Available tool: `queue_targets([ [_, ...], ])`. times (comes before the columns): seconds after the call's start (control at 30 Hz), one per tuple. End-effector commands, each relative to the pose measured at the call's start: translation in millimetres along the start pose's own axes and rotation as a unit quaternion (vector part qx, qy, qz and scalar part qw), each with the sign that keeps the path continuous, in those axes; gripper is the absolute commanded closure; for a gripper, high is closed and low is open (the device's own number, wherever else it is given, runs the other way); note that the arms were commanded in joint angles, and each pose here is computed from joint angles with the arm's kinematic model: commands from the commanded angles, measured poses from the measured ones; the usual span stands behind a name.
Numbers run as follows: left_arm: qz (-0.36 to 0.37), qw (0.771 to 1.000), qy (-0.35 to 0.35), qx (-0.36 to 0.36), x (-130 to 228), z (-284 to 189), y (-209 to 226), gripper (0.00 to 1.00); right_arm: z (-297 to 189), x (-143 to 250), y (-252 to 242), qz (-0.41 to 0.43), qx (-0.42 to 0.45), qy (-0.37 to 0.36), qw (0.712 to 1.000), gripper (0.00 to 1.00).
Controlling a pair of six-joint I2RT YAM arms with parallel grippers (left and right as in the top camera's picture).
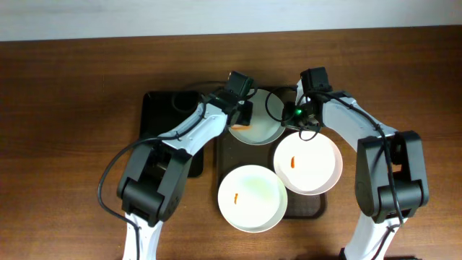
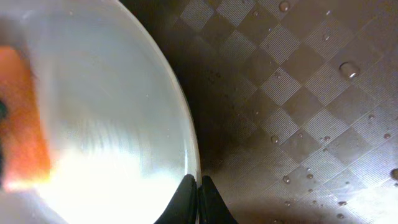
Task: Clean dirty plates on tray and stack at the side
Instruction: 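Scrub the held plate with the sponge in the left gripper, then return the sponge to the black tray with the left gripper, then lift the plate with the right gripper and carry it right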
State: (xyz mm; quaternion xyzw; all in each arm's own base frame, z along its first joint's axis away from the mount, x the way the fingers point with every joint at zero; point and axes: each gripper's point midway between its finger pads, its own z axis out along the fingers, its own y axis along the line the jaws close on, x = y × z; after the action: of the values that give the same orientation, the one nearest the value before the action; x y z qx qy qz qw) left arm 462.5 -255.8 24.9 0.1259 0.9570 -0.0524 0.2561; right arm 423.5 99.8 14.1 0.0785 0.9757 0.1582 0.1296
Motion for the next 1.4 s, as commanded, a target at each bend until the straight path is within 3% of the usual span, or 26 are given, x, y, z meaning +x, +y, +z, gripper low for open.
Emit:
queue_targets([
  [0.0,0.089,0.981,-0.017,-0.172,-10.8,-0.6,53.8,1.00,2.1,7.9,-5.6,-0.001,0.019,0.014,1.000,0.96],
  [0.13,0.105,0.974,-0.025,-0.201,-28.9,-17.0,56.4,1.00,1.9,10.5,-6.5,0.001,0.020,0.019,1.000,0.96],
  [0.27,0.053,0.979,-0.004,-0.196,-43.4,-48.1,58.2,1.00,1.9,10.6,-6.6,0.001,0.021,0.019,1.000,0.96],
  [0.43,-0.009,0.996,0.044,-0.079,-52.1,-115.1,69.2,1.00,1.8,10.3,-7.2,0.000,0.021,0.019,1.000,0.96],
  [0.5,-0.051,0.993,0.079,-0.067,-37.5,-141.5,105.4,1.00,1.8,10.4,-7.0,-0.017,0.020,0.019,0.999,0.95],
  [0.6,-0.109,0.979,0.154,-0.076,7.5,-131.8,156.8,1.00,1.8,8.5,-6.6,-0.084,0.018,0.017,0.996,0.95],
  [0.73,-0.126,0.975,0.180,-0.037,48.7,-89.8,172.8,1.00,1.9,7.7,-6.3,-0.089,0.017,0.015,0.996,0.95],
  [0.87,-0.108,0.973,0.192,-0.064,65.3,-82.2,188.9,1.00,1.9,7.8,-6.1,-0.089,0.017,0.015,0.996,0.95],
  [0.9,-0.100,0.973,0.193,-0.075,65.7,-82.9,193.2,0.97,1.9,7.3,-5.9,-0.089,0.017,0.014,0.996,0.95],
  [0.93,-0.096,0.974,0.193,-0.073,65.4,-83.1,192.8,0.57,1.9,6.6,-5.9,-0.089,0.017,0.013,0.996,0.94],
  [0.97,-0.096,0.973,0.194,-0.072,65.6,-84.4,192.6,0.43,1.8,5.6,-5.4,-0.090,0.016,0.011,0.996,0.94],
  [1.03,-0.103,0.976,0.182,-0.065,55.9,-98.8,193.3,0.28,-2.3,0.6,-1.8,-0.092,0.012,0.005,0.996,0.94],
  [1.07,-0.107,0.978,0.170,-0.060,49.0,-109.3,194.0,0.10,-6.4,-2.7,2.1,-0.098,0.007,0.001,0.995,0.96],
  [1.1,-0.112,0.980,0.149,-0.061,38.8,-126.6,197.3,0.00,-13.3,-7.3,6.8,-0.104,0.003,-0.004,0.995,0.96],
  [1.23,-0.137,0.986,0.045,-0.081,11.1,-220.9,216.8,0.00,-65.5,-31.6,32.6,-0.112,-0.010,-0.032,0.993,0.96],
  [1.37,-0.158,0.983,0.006,-0.097,13.2,-266.0,232.1,0.00,-114.2,-44.1,73.4,-0.134,-0.048,-0.053,0.988,0.96],
])
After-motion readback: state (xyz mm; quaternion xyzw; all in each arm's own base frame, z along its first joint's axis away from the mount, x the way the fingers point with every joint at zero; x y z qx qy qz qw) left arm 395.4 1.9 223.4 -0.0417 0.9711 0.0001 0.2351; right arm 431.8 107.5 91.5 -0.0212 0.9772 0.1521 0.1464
